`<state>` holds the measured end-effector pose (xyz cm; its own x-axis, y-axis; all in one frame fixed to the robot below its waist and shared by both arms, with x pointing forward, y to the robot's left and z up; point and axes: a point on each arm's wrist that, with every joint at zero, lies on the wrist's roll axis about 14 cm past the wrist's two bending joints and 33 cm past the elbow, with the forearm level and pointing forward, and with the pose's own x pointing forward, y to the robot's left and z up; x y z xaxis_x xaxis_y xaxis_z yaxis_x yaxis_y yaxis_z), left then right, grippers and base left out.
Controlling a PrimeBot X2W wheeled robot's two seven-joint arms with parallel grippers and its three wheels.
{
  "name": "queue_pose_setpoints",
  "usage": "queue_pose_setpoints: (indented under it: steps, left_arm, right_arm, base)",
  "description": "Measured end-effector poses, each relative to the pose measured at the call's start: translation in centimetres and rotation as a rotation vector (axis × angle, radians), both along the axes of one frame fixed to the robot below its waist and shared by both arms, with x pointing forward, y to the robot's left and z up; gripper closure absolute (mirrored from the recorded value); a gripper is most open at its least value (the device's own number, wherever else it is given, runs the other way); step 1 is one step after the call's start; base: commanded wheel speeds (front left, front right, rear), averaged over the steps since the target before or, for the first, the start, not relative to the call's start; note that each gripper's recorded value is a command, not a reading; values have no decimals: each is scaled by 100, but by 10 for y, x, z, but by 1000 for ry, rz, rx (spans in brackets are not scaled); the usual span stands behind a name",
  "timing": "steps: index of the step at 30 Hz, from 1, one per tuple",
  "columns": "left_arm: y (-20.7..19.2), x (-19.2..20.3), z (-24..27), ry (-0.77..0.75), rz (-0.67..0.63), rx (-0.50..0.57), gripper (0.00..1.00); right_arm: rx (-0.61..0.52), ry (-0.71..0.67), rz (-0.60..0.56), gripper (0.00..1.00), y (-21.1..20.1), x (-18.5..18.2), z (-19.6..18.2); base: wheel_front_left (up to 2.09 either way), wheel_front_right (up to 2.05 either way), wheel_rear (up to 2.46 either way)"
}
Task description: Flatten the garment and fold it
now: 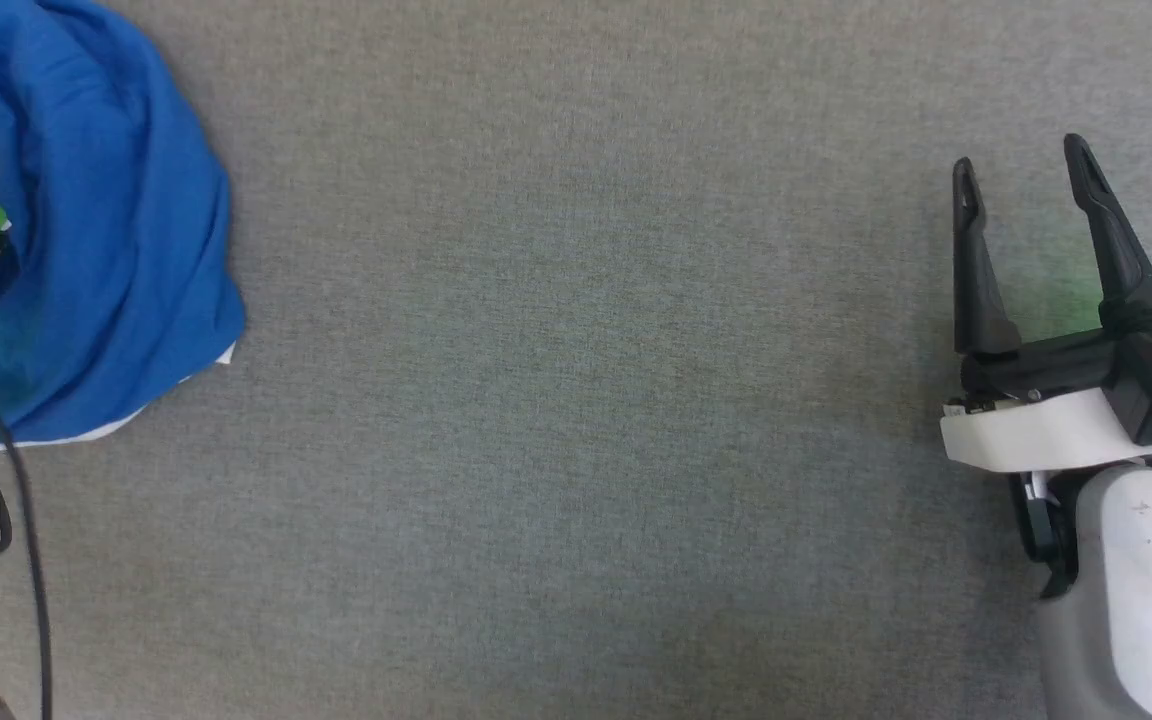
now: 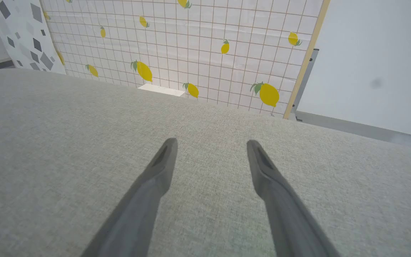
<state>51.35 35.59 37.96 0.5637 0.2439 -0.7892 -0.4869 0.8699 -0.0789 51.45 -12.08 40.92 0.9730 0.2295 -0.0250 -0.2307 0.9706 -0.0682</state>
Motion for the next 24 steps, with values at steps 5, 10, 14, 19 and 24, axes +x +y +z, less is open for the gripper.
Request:
queue_pose_setpoints:
  steps: [5,10,14,19,24]
  left_arm:
    - [23,26,79,-355,-25,271,100]
    - [24,37,169,-679,-85,454,100]
    - [5,37,243,-917,-152,554,100]
    - [-54,21,337,-1212,-289,563,100]
    - [-128,12,374,-1346,-449,458,100]
  right_arm:
    - [13,-31,-4,0,-1,-4,20]
    - [26,-42,-17,0,-6,-19,37]
    - [36,-52,-28,0,-10,-35,52]
    - [46,-99,-70,0,-27,-67,85]
    - [35,-145,-111,0,-43,-88,107]
  base:
    - [0,0,0]
    - [0,0,0]
    - [0,0,0]
    - [0,0,0]
    - [0,0,0]
